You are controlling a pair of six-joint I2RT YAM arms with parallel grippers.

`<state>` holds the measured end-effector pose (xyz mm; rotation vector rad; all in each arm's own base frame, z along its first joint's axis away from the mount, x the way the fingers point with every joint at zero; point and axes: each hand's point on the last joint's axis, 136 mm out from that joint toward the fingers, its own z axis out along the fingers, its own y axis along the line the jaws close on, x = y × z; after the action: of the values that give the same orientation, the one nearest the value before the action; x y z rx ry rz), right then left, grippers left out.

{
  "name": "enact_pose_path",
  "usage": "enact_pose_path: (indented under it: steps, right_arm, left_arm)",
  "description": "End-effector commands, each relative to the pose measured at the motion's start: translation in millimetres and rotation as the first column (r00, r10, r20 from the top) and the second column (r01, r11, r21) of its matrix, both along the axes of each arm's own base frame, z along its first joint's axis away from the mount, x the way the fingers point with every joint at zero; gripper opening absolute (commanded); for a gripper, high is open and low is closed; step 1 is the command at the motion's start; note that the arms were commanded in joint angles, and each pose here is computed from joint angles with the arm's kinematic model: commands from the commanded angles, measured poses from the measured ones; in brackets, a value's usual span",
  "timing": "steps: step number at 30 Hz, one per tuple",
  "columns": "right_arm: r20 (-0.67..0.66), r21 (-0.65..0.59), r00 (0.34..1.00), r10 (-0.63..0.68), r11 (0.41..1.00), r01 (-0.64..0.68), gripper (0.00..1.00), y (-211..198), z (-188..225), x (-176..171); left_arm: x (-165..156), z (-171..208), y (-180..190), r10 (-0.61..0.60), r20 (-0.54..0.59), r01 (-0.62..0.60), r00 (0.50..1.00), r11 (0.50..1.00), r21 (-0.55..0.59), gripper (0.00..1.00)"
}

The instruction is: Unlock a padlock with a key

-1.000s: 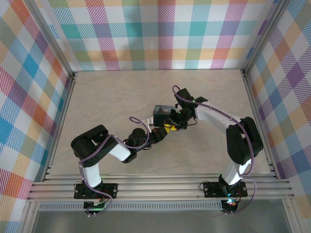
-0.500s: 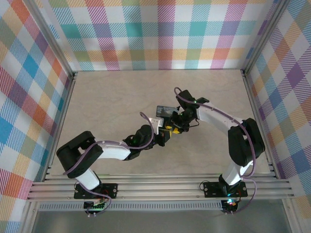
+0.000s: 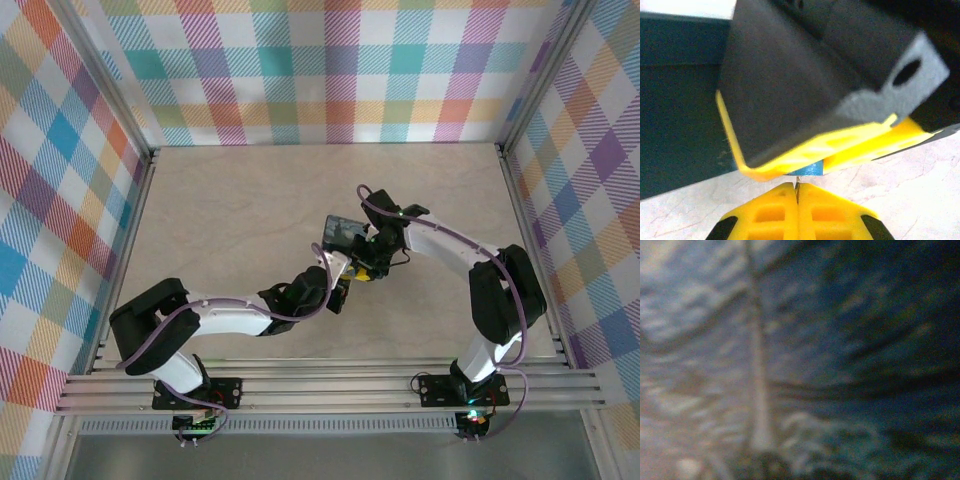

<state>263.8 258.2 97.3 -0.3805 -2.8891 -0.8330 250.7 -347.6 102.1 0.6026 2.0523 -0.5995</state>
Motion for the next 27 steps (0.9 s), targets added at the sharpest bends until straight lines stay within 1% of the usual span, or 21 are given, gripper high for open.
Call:
enact_pose_path:
  steps: [1,4,8,13,17,19,27]
  right_arm:
    - [-0.034,0.032,0.999,0.010,0.999,-0.009,0.47,4.1,7.2,-9.8]
    - [-0.015,0.033,1.000,0.003,0.999,-0.003,0.52,3.1,9.8,-8.5]
    - [-0.016,0.039,1.000,0.003,0.999,-0.002,0.52,4.1,8.8,-8.4]
    - [-0.026,0.034,1.000,-0.002,0.999,0.003,0.52,2.0,6.0,-12.2]
    - [-0.020,0.019,1.000,-0.013,1.000,0.014,0.60,-2.4,6.5,-13.9]
    - [-0.012,0.014,1.000,-0.019,1.000,0.019,0.62,-4.0,8.2,-14.3]
    - [-0.024,0.007,0.999,-0.041,0.999,0.041,0.62,-10.0,6.1,-22.7]
  left_arm:
    - [-10.1,7.2,-5.2,-0.066,-0.025,0.065,0.998,0.997,-0.051,0.00]
    - [-9.0,6.2,-2.8,-0.052,-0.055,0.047,0.997,0.994,-0.099,0.00]
    - [-8.3,1.3,-3.1,-0.050,-0.070,0.041,0.996,0.993,-0.112,0.00]
    - [-7.2,-2.9,-4.7,-0.051,-0.071,0.044,0.996,0.994,-0.102,0.00]
    - [-4.6,-1.9,-0.7,-0.032,-0.056,0.027,0.998,0.996,-0.091,0.00]
    - [-4.4,-2.6,1.1,-0.029,-0.052,0.025,0.998,0.997,-0.077,0.00]
    - [-9.8,-8.3,2.1,-0.061,-0.037,0.061,0.997,0.998,-0.010,0.00]
